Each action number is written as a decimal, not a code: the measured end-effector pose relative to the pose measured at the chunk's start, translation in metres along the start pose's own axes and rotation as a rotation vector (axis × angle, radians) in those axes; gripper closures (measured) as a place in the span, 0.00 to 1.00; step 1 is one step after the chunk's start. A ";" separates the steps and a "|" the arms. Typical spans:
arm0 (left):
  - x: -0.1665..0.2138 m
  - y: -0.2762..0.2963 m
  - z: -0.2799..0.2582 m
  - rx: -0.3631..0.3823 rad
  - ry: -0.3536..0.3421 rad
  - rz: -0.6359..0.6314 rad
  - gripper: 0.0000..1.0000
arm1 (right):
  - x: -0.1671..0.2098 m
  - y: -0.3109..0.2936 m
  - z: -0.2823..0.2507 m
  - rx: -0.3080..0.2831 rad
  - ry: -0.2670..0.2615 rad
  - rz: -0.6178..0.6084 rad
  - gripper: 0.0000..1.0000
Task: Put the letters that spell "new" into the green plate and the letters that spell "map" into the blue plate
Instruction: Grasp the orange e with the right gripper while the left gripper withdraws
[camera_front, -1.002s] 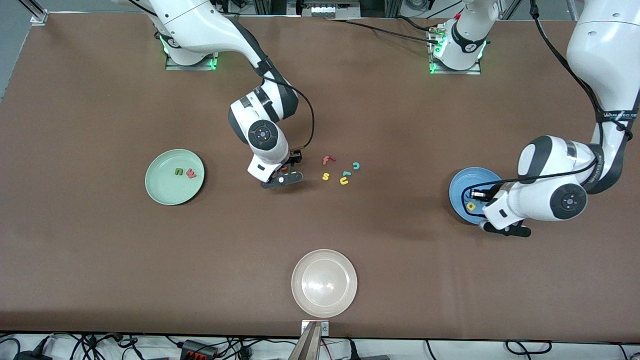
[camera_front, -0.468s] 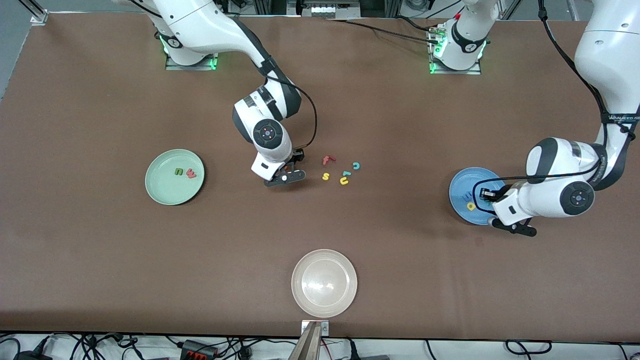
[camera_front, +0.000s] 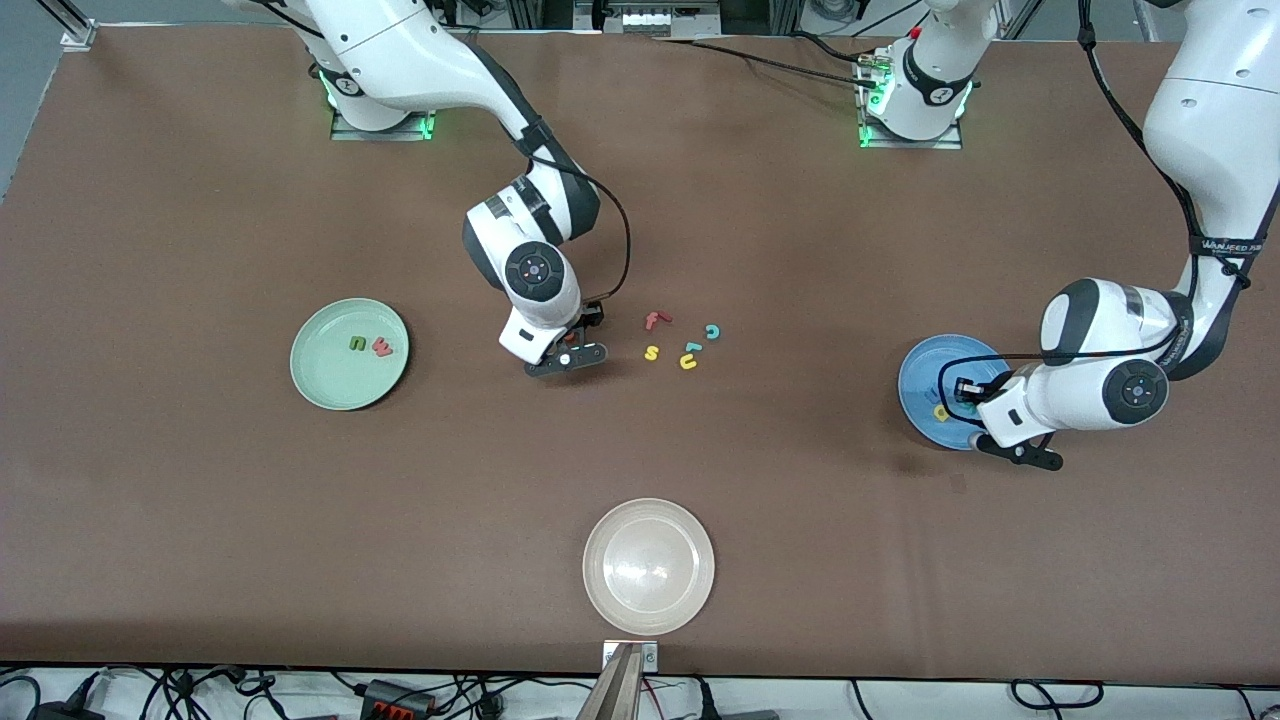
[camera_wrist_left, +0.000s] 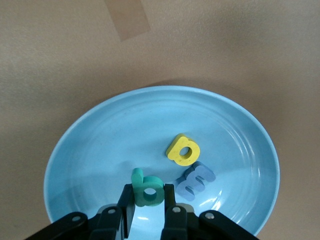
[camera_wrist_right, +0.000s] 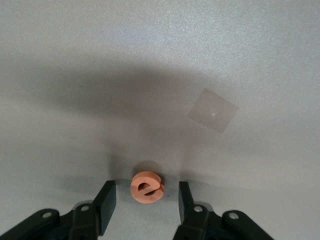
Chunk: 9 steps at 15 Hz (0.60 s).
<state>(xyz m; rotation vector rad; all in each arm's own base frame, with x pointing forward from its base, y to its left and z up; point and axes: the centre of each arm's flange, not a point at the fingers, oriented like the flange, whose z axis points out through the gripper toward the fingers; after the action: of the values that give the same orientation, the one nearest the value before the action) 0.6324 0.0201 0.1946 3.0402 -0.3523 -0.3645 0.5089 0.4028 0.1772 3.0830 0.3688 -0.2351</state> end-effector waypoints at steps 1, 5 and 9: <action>0.000 0.000 0.001 -0.001 -0.001 0.000 0.72 | 0.000 -0.001 0.000 -0.010 0.005 0.005 0.41; 0.000 0.000 0.001 -0.002 -0.001 0.001 0.42 | 0.000 -0.002 0.000 -0.044 0.019 0.010 0.44; 0.000 0.001 0.001 -0.002 -0.001 0.002 0.05 | 0.001 -0.002 0.001 -0.040 0.029 0.025 0.44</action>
<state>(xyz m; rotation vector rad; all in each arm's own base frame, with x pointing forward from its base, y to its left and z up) 0.6323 0.0188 0.1936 3.0375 -0.3545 -0.3656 0.5091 0.4050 0.1762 3.0528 0.3313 -0.1798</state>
